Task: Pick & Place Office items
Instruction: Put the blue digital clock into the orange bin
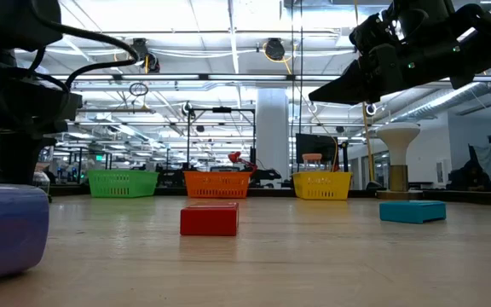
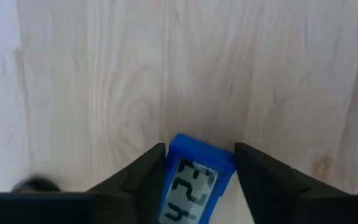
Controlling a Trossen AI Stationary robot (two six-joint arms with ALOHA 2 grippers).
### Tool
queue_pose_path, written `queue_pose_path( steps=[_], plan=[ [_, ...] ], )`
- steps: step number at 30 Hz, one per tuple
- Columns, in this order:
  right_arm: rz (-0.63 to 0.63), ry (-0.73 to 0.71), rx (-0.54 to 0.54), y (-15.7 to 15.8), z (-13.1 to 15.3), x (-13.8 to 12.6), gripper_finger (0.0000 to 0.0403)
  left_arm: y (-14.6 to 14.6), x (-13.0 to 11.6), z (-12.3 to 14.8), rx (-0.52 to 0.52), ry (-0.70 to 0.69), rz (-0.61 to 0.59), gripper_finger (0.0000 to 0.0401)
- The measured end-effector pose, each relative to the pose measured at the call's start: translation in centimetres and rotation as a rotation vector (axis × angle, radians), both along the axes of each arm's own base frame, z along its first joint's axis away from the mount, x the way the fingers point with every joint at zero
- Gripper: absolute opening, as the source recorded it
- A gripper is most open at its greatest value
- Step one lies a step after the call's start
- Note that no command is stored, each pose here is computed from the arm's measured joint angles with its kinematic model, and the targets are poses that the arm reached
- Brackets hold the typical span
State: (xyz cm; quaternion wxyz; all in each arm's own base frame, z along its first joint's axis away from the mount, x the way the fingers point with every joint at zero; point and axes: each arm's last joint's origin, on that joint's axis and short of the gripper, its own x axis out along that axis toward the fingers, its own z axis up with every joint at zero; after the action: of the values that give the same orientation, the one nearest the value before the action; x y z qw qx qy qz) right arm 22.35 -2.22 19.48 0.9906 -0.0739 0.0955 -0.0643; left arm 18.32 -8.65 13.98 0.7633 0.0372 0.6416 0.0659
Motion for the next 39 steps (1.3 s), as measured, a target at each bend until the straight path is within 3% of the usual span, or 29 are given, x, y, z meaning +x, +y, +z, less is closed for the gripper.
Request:
queue_pose_path(
  steps=[3,8,13,20,24,31,39],
  plan=[
    [0.001,0.000,-0.001,0.0,0.0,0.0,0.0004,0.5,0.6,0.1,-0.013,-0.033,0.010,0.0154],
    [0.001,0.000,-0.001,0.0,0.0,0.0,0.0004,1.7,1.8,0.4,-0.029,-0.072,0.033,0.0150],
    [0.000,0.000,0.002,0.0,0.0,0.0,0.0004,3.6,4.6,1.2,-0.067,-0.270,0.064,0.0158],
    [-0.001,-0.001,0.009,0.0,0.0,0.0,0.0004,9.0,7.8,2.6,-0.046,-0.565,0.211,0.0156],
    [-0.001,0.000,0.009,0.0,0.0,0.0,0.0004,12.2,8.4,2.2,-0.016,-0.606,0.260,0.0160],
    [-0.001,0.011,0.011,0.0,-0.1,0.0,0.0004,16.0,9.1,0.1,-0.032,-0.564,0.359,0.0166],
    [-0.008,0.018,0.047,0.0,-0.2,0.0,0.0004,17.5,10.1,0.5,0.024,-0.553,0.301,0.0201]
  ],
)
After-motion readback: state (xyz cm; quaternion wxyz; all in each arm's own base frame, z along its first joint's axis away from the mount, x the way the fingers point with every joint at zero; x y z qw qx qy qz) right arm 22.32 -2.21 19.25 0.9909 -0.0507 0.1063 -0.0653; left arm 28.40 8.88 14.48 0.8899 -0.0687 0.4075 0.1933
